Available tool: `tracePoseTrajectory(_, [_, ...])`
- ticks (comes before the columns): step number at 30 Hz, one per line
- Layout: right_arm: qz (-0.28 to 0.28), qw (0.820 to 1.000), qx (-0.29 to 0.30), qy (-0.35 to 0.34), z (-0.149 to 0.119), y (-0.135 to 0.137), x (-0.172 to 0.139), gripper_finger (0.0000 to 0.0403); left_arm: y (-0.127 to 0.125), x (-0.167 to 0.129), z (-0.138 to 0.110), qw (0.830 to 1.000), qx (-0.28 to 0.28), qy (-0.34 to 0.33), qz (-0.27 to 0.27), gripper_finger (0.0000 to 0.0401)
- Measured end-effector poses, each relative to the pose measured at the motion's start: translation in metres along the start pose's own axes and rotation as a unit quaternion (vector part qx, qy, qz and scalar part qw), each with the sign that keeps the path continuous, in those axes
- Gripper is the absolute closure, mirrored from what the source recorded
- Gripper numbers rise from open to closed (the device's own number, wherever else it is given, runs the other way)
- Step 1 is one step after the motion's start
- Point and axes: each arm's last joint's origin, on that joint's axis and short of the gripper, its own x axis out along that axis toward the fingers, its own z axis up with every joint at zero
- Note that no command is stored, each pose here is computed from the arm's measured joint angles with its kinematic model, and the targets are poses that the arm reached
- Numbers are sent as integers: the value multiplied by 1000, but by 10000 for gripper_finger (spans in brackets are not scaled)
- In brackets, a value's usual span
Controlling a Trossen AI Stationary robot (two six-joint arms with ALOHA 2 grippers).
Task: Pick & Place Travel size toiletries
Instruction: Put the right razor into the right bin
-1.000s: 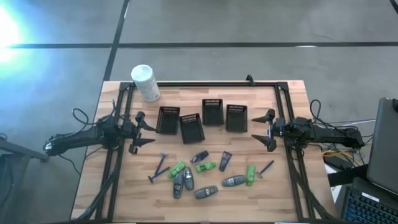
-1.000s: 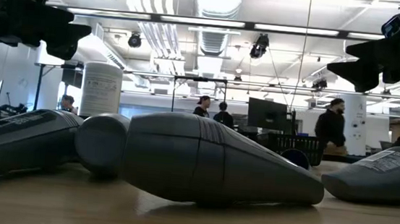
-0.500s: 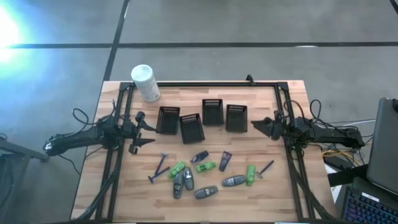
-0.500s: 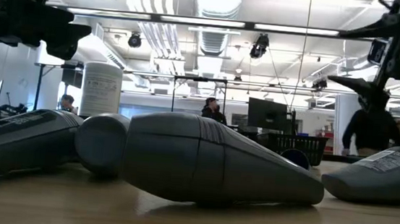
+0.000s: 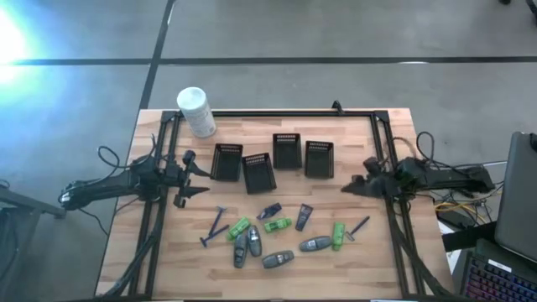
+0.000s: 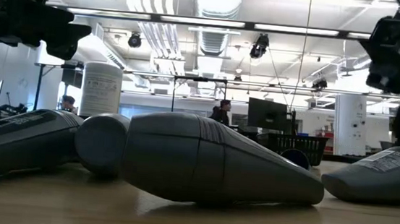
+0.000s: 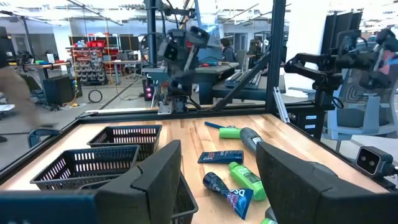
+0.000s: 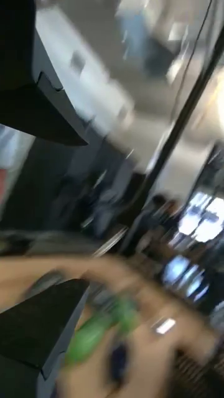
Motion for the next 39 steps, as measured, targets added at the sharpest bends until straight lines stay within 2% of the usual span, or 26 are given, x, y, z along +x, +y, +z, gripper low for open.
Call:
tracePoseTrajectory(3, [-81, 994, 21, 73, -5, 4, 3, 39, 0, 0, 0, 1000, 0, 0, 0, 188])
tracePoseTrajectory(6, [-152, 975, 25, 162, -8, 16, 4, 39, 0, 0, 0, 1000, 0, 0, 0, 188])
tracePoseTrajectory(10, [-267, 926, 3, 266, -10, 30, 4, 39, 0, 0, 0, 1000, 0, 0, 0, 188])
tracePoseTrajectory(13, [-319, 890, -29, 325, -10, 37, 10, 39, 0, 0, 0, 1000, 0, 0, 0, 188])
tracePoseTrajectory(16, [-327, 866, -86, 368, -10, 39, 31, 39, 0, 0, 0, 1000, 0, 0, 0, 188])
tracePoseTrajectory(18, [-323, 840, -138, 413, -12, 39, 48, 39, 0, 0, 0, 1000, 0, 0, 0, 188])
tracePoseTrajectory(20, [-324, 808, -176, 459, -16, 38, 65, 39, 0, 0, 0, 1000, 0, 0, 0, 188])
tracePoseTrajectory(22, [-348, 771, -186, 500, -22, 36, 79, 39, 0, 0, 0, 1000, 0, 0, 0, 188])
tracePoseTrajectory(24, [-398, 723, -166, 539, -28, 30, 91, 39, 0, 0, 0, 1000, 0, 0, 0, 188])
tracePoseTrajectory(26, [-420, 677, -168, 580, -35, 23, 101, 39, 0, 0, 0, 1000, 0, 0, 0, 188])
tracePoseTrajectory(30, [-392, 628, -229, 632, -56, 18, 121, 39, 0, 0, 0, 1000, 0, 0, 0, 188])
tracePoseTrajectory(33, [-420, 580, -287, 636, -70, 9, 123, 39, 0, 0, 0, 1000, 0, 0, 0, 188])
tracePoseTrajectory(36, [-442, 557, -304, 634, -80, 2, 117, 39, 0, 0, 0, 1000, 0, 0, 0, 188])
tracePoseTrajectory(38, [-449, 553, -302, 633, -87, -3, 111, 41, 0, 0, 0, 1000, 0, 0, 0, 188])
tracePoseTrajectory(39, [-452, 557, -299, 629, -89, -5, 108, 45, 0, 0, 0, 1000, 0, 0, 0, 188])
